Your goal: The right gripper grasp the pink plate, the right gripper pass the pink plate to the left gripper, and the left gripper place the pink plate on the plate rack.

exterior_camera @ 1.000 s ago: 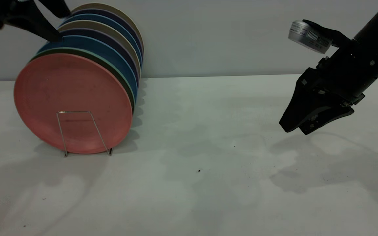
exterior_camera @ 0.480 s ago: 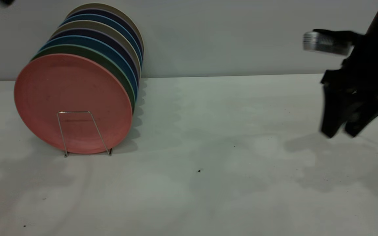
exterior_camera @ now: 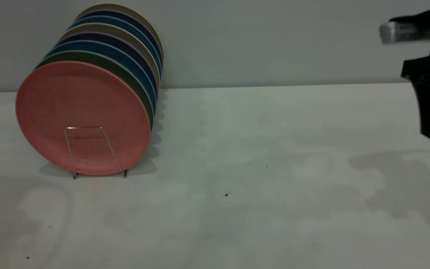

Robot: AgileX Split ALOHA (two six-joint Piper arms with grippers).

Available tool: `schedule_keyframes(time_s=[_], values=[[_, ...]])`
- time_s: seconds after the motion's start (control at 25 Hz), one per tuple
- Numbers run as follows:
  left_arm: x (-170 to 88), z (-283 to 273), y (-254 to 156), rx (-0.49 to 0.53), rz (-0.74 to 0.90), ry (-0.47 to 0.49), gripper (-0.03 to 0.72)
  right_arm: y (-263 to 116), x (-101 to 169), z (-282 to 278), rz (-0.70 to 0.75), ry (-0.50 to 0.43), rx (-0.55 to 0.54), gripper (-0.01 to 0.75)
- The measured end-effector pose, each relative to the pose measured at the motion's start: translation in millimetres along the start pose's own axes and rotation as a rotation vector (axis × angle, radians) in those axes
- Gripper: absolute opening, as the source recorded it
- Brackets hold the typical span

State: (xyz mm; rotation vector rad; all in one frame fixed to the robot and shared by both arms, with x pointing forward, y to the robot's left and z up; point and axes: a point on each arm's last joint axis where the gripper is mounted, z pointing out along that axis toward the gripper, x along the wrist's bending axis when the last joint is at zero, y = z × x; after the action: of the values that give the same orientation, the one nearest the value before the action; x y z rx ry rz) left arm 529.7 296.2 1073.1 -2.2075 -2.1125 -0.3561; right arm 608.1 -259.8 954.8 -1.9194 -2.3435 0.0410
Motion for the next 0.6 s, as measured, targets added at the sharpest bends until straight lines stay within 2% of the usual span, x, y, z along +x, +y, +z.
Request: schedule_keyframes(time_s=[0.16, 0.36, 0.48, 0.6], values=[[0, -4, -44, 0.004, -0.005, -0.029, 0.406, -38, 4, -27, -0.009, -0.027, -0.033, 0.523], [-2, -26, -113, -0.167, -0.036, -0.125, 0.405, -100, 12, -67, -0.015, -0.044, -0.135, 0.523], [1, -36, -154, -0.267, -0.052, -0.138, 0.405, -138, 19, -91, -0.018, -0.049, -0.237, 0.523], [2, -40, -186, -0.324, -0.066, -0.14, 0.404, -177, 27, -113, -0.02, -0.036, -0.356, 0.523]])
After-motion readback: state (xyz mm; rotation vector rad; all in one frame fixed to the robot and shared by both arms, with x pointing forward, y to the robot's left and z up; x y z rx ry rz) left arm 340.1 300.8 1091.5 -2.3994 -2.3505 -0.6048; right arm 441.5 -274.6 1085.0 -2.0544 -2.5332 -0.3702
